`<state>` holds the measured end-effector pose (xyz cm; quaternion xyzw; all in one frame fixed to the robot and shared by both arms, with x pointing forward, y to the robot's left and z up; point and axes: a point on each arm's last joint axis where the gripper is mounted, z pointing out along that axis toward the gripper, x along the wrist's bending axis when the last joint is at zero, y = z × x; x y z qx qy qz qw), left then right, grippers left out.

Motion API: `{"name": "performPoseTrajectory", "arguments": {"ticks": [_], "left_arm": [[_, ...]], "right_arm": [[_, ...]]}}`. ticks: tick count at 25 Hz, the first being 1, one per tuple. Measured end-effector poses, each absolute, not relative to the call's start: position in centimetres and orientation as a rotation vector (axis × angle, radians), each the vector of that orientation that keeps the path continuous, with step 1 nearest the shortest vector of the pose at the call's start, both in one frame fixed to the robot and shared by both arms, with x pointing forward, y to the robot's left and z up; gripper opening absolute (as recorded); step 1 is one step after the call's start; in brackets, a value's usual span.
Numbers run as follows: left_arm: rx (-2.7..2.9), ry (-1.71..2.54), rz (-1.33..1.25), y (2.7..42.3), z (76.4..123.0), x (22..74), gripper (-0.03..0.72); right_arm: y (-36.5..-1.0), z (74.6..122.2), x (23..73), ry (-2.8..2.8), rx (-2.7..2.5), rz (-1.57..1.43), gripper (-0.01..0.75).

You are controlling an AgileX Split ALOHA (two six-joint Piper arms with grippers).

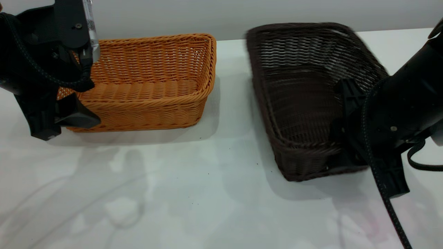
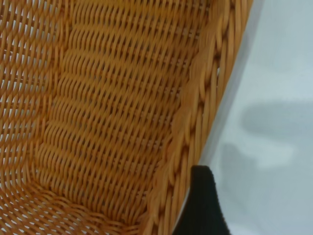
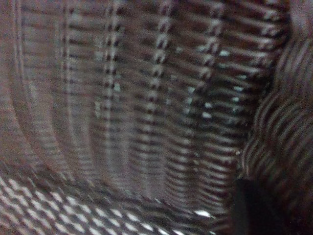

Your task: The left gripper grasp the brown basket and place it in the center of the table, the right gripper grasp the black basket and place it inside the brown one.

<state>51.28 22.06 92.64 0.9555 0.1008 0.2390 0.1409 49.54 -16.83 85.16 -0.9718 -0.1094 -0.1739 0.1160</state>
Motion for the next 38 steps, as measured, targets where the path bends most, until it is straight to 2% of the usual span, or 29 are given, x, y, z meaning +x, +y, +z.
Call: {"name": "performPoseTrajectory", "arguments": {"ticks": [7,14,21,27,38], "left_arm": [[2.766,0.281,0.707,22.1,92.4,51.4,0.481],[2.801,0.304,0.705,22.2,90.3,52.4,0.479],[2.791,0.301,0.708,21.3,89.6,55.6,0.429],[2.792,0.289,0.655,20.5,88.8,57.6,0.393],[2.828,0.291,0.542,20.1,86.2,58.6,0.365]], "right_arm": [[-16.6,85.3,49.4,-0.431,-2.82,-0.501,0.12],[-16.4,85.6,49.3,-0.453,-2.794,-0.5,0.12],[-17.1,86.8,50.0,-0.433,-2.849,-0.642,0.12],[-17.0,86.8,50.0,-0.449,-2.84,-0.635,0.12],[-17.0,87.5,50.5,-0.495,-2.799,-0.654,0.12]]}}
